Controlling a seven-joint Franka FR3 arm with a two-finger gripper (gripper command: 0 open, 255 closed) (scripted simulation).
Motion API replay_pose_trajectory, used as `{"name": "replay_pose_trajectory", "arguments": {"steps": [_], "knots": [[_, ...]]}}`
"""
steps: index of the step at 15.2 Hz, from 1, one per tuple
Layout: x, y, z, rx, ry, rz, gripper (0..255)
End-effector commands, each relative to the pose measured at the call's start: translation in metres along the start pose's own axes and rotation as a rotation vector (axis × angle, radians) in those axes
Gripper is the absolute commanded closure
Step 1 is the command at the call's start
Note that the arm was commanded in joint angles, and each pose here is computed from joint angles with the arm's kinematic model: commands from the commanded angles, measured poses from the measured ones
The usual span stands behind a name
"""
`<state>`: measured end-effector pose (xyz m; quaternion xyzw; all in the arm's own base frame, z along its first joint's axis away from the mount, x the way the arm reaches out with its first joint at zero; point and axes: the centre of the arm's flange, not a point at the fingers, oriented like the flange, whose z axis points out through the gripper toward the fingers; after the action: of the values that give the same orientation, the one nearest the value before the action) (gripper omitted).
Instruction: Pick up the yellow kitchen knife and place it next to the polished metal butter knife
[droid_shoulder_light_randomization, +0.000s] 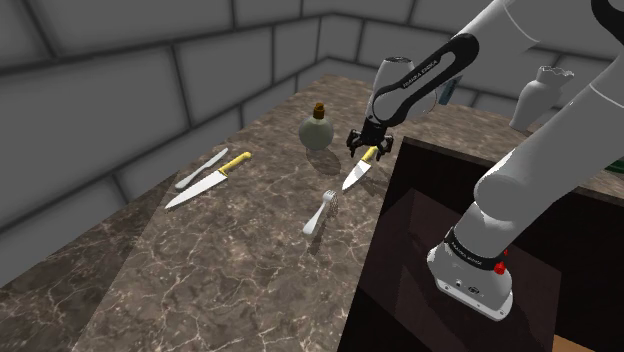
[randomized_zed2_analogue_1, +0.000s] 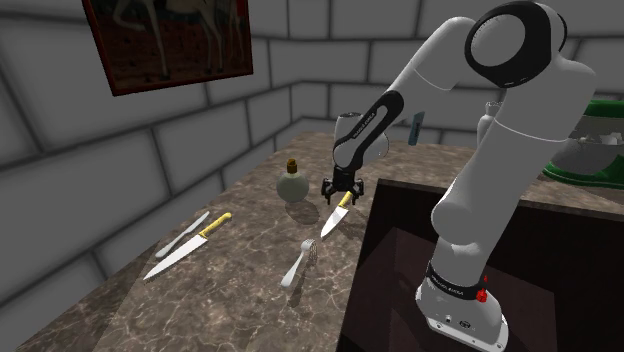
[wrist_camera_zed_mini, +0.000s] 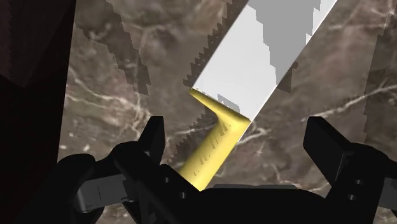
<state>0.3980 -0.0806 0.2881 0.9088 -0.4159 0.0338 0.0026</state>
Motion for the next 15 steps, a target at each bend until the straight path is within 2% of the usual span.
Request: {"name": "replay_pose_trajectory", "arguments": {"steps": [1,2,11,15], "knots": [[0.000,0.000,0.000,0.000,0.000,0.000,0],[0.000,0.000,0.000,0.000,0.000,0.000,255],[0.000,0.000,0.000,0.000,0.000,0.000,255],[0.001,0.000,-0.021,0.000,0.000,0.000,255]]}}
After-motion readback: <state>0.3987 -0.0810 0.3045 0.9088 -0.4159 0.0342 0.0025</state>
